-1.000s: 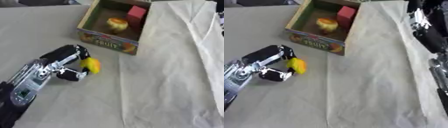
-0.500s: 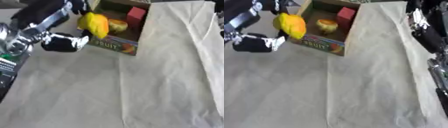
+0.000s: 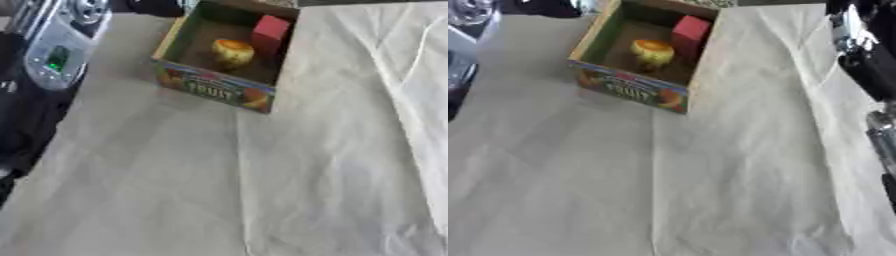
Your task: Pick up objects on the table and place them in the box.
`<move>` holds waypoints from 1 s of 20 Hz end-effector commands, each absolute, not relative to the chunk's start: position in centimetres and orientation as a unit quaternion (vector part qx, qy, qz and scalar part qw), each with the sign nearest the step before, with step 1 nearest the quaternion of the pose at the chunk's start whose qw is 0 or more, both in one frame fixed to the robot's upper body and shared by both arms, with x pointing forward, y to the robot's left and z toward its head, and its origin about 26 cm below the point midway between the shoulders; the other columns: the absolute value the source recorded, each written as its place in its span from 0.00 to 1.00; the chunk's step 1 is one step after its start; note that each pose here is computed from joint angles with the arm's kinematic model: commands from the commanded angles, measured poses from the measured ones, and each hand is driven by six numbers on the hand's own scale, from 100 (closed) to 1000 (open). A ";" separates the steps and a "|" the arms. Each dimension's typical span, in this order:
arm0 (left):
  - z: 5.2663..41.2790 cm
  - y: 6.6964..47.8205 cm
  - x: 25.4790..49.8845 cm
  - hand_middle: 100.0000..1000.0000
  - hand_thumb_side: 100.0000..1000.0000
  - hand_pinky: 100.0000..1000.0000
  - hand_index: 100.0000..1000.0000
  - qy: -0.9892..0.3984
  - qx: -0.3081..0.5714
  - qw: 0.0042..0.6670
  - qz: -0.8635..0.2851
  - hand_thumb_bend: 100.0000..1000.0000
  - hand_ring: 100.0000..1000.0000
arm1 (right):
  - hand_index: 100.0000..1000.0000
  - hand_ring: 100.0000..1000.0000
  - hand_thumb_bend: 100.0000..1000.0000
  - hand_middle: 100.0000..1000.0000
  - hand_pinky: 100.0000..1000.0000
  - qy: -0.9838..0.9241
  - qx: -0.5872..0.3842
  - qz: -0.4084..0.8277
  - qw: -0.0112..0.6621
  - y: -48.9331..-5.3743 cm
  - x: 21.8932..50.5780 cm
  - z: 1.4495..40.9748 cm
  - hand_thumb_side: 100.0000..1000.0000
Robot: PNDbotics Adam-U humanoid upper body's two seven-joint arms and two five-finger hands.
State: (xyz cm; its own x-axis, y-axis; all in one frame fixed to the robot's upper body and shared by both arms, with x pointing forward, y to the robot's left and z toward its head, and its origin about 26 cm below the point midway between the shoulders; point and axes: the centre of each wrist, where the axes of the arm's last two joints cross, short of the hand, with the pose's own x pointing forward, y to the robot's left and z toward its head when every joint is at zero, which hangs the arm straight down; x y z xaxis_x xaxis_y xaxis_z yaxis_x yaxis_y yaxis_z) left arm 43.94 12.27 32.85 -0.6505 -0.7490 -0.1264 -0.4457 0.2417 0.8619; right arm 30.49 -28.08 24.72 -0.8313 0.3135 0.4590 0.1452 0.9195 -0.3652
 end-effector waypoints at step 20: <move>31.8 14.0 46.2 0.76 0.17 0.79 0.85 -0.806 0.409 0.167 -0.395 0.21 0.83 | 0.75 0.74 0.00 0.69 0.89 -0.946 -0.112 0.162 0.258 -27.9 30.2 25.2 0.55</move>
State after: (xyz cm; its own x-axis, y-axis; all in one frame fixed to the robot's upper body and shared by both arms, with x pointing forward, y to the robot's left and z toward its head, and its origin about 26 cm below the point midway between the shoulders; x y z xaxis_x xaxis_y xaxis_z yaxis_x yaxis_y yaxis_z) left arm 47.12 13.32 29.11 -0.5946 -0.8017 -0.0604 -0.4646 0.2814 0.8396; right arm 30.53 -27.75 24.40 -0.8284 0.2863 0.4815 0.1143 0.9278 -0.3551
